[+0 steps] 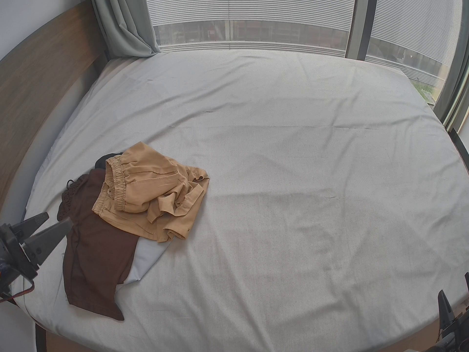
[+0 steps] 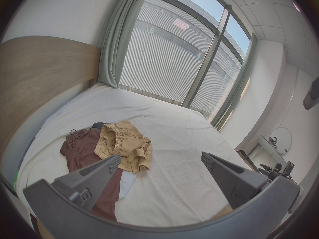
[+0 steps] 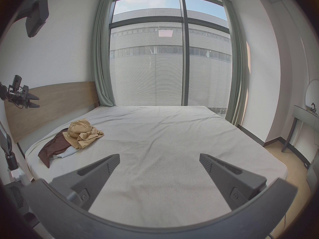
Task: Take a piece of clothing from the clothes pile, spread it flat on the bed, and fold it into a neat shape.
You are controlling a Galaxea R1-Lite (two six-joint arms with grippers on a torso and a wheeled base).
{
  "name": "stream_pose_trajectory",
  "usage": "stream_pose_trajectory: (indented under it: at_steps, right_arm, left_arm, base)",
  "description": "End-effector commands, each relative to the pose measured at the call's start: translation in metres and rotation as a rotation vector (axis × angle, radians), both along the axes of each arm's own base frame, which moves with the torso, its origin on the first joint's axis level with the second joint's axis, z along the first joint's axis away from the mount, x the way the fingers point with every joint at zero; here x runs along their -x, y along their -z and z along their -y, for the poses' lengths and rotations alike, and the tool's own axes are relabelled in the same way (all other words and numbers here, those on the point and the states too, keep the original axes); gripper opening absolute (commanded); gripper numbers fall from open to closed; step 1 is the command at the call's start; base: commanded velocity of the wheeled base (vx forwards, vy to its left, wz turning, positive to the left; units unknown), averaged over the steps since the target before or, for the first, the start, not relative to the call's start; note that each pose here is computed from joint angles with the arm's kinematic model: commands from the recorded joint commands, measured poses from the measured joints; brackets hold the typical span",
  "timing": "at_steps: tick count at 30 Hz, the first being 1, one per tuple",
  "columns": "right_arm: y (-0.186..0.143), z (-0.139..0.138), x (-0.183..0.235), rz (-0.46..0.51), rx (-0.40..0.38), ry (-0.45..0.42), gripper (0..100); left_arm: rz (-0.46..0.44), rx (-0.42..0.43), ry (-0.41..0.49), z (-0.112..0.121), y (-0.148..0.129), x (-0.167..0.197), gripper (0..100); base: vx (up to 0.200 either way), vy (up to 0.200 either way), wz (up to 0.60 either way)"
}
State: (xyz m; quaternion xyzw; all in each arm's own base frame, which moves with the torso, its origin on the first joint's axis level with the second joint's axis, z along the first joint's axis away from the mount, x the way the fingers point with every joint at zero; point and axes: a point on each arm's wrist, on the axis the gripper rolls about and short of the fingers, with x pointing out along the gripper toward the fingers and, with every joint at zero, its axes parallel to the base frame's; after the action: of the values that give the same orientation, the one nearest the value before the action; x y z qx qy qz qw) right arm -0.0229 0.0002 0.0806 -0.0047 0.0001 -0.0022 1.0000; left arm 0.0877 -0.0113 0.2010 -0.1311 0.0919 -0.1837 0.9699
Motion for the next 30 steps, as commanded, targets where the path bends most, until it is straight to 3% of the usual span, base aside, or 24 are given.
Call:
stream_pose_trajectory:
  at_steps: [1, 16, 30]
  right_arm:
    - [0.005, 0.0, -0.001, -0.011, -0.002, 0.0, 100]
    - [0.005, 0.0, -0.001, -0.011, -0.002, 0.002, 100]
    - [0.005, 0.0, -0.001, -0.009, -0.005, 0.003, 100]
  left_arm:
    - [-0.079, 0.009, -0.003, -0.004, 0.006, -0.03, 100]
    - [-0.147, 0.042, 0.061, -0.011, 0.009, -0.07, 100]
    - [-0.212, 0.062, 0.053, -0.022, 0.014, -0.103, 100]
  base:
    - [0.0, 0.0, 0.0]
    - [0.0, 0.0, 0.0]
    - [0.0, 0.0, 0.0]
